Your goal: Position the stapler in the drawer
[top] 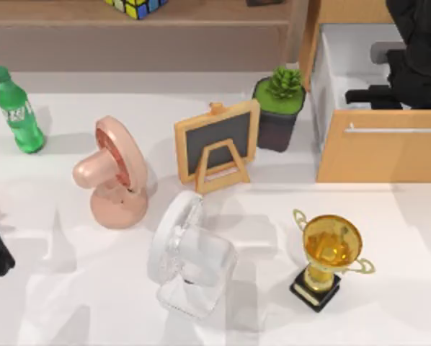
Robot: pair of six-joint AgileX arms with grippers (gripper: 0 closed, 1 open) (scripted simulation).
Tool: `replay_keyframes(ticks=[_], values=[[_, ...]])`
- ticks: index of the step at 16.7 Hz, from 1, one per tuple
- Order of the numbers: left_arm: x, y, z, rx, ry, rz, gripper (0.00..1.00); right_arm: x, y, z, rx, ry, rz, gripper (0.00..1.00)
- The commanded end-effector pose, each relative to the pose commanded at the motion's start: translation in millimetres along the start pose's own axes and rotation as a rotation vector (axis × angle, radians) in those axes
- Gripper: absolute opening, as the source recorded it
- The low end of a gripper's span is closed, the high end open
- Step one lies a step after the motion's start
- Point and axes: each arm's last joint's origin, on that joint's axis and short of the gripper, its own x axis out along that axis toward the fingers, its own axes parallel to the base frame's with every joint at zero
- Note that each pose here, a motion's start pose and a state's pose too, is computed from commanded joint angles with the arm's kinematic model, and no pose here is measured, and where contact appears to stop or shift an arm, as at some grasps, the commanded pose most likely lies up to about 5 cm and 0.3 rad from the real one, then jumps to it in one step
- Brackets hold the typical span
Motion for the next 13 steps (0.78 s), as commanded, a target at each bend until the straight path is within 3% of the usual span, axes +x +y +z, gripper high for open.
replay_keyframes(ticks=[7, 13], values=[[0.0, 0.0, 0.0, 0.000, 0.000, 0.000, 1.00, 0.0, 0.0, 0.0, 0.000, 0.000, 0.000, 0.98], [0.0, 0.0, 0.0, 0.000, 0.000, 0.000, 1.00, 0.0, 0.0, 0.0, 0.000, 0.000, 0.000, 1.00]])
